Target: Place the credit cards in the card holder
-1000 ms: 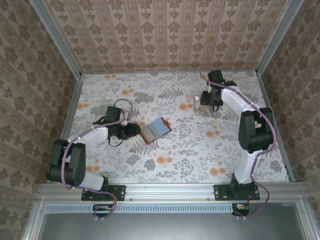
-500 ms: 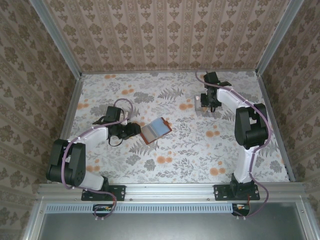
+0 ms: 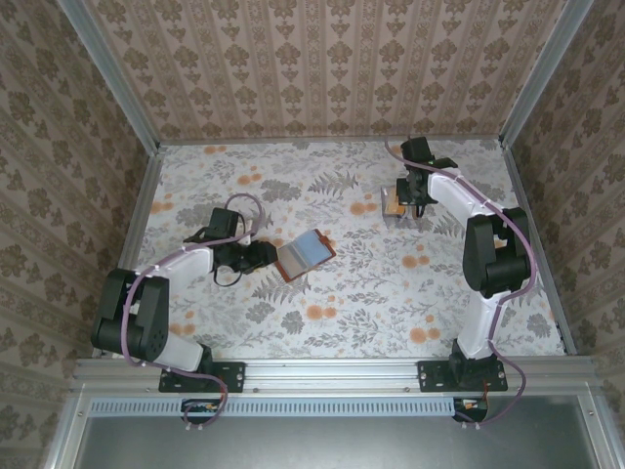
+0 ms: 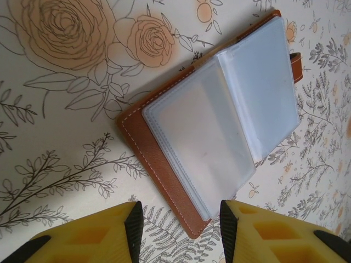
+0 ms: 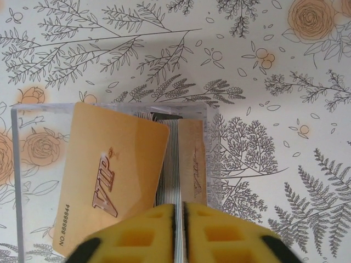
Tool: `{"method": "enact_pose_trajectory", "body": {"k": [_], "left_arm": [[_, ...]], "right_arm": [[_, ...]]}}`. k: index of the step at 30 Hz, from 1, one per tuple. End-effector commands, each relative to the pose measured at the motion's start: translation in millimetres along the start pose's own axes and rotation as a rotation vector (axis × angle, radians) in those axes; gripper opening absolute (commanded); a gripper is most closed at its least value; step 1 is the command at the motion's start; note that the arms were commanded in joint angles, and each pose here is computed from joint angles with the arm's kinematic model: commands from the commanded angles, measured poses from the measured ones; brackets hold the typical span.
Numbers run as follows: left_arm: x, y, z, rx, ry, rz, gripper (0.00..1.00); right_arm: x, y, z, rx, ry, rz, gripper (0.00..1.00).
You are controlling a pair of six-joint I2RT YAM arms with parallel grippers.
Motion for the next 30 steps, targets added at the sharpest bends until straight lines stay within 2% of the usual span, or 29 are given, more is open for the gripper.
{"method": "enact_pose_trajectory", "body": {"k": [1,3,4,7,11,14,25,30], "left_arm": [[0.6,-3.6,1.1,-0.004,0.004,-0.018,0.44],[0.4,-3.9,0.7,-0.004,0.004,-0.018,0.44],[0.4,-3.5,0.0,-0.006,0.005,-0.017,0.44],[-0.4,-3.2,-1.3,-0.004,0.007,-0.016,0.44],[-1.0,-3.5,-1.3,-0.001,0.007,-0.013,0.44],[-0.8,-3.4,-0.5,-0.002,0.005,-0.012,0.44],[-0.2,-3.3,-2.0,0.000,0.011,-0.015,0.44],[-0.1,-3.7,-2.1,0.000,0.012,-0.016,0.44]], "right_arm": [[0.9,4.4,-5.2,0.009,0.026,0.047,0.08],[1.6,6.5,-5.5,0.025,0.041,0.073,0.06],[0.7,7.6,-6.1,0.025,0.044,0.079,0.09],[-0.7,6.4,-5.5,0.028,0.041,0.076,0.25],[-4.8,7.1,-3.6,0.030,0.033,0.085,0.36],[-4.3,8.4,-2.0,0.028,0.033,0.090,0.40],[13.6,14.4,7.2,0.014,0.040,0.097,0.44],[14.8,16.9,16.4,-0.017,0.029,0.091,0.38]]}}
Point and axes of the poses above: each hand's point on the last joint's axis, 136 mm out from that joint toward the fingers, its own x axis out along the fingers, its own y axis along the line the jaws close on, z = x × y, the point moved 2 cm from there along -x, back along the fingers, and after that the axes turned 15 degrees about x, right-handed, at the moved point
